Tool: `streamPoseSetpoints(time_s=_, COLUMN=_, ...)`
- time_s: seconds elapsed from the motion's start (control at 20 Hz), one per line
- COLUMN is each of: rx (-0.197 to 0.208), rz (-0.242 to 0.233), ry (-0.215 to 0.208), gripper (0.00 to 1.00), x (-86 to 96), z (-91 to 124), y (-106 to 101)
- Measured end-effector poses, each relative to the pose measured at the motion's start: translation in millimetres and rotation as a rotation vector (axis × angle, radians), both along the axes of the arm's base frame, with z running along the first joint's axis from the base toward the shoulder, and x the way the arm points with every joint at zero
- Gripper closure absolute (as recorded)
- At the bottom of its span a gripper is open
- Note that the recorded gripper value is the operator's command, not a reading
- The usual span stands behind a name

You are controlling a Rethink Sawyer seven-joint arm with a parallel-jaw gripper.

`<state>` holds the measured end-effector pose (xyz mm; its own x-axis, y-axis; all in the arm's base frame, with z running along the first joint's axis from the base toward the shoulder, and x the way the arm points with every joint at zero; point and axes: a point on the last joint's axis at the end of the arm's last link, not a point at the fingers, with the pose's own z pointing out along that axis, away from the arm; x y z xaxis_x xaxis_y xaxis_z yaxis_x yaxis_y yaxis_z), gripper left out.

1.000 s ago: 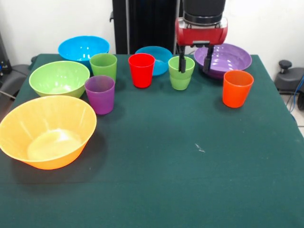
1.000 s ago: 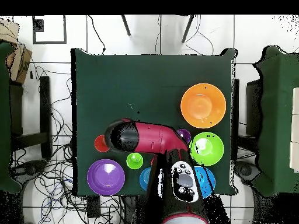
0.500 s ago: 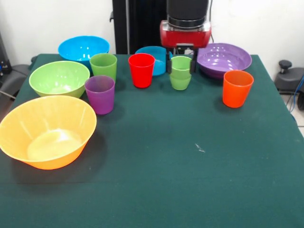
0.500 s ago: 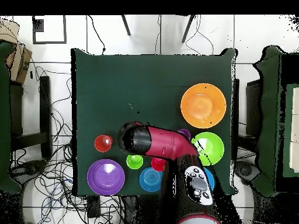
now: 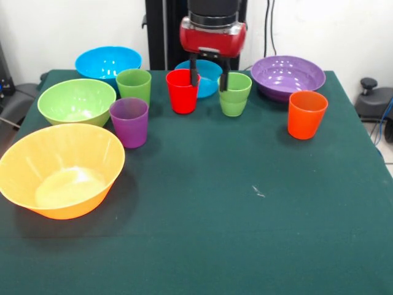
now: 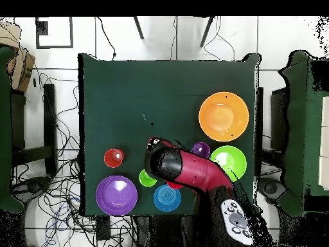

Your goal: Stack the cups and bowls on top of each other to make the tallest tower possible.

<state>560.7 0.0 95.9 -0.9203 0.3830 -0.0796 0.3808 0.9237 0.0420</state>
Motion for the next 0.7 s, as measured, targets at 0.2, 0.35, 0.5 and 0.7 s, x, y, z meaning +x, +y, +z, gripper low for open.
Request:
streamPoseSetpoints(time_s=0.2, rx=0.005, rz=-0.054, ry=0.000, gripper=0.00, x=-6.2, z=4, y=-21)
streamPoseSetpoints(time_s=0.35, rx=0.000, rz=-0.061, ry=-0.006, gripper=0.00, x=-6.6, z=9, y=-29)
streamPoseSetpoints(time_s=0.5, rx=-0.008, rz=-0.040, ry=-0.010, gripper=0.00, x=-7.3, z=14, y=-28)
streamPoseSetpoints(time_s=0.7, rx=-0.017, rz=-0.001, ry=-0.021, gripper=0.00, x=-7.2, z=19, y=-24)
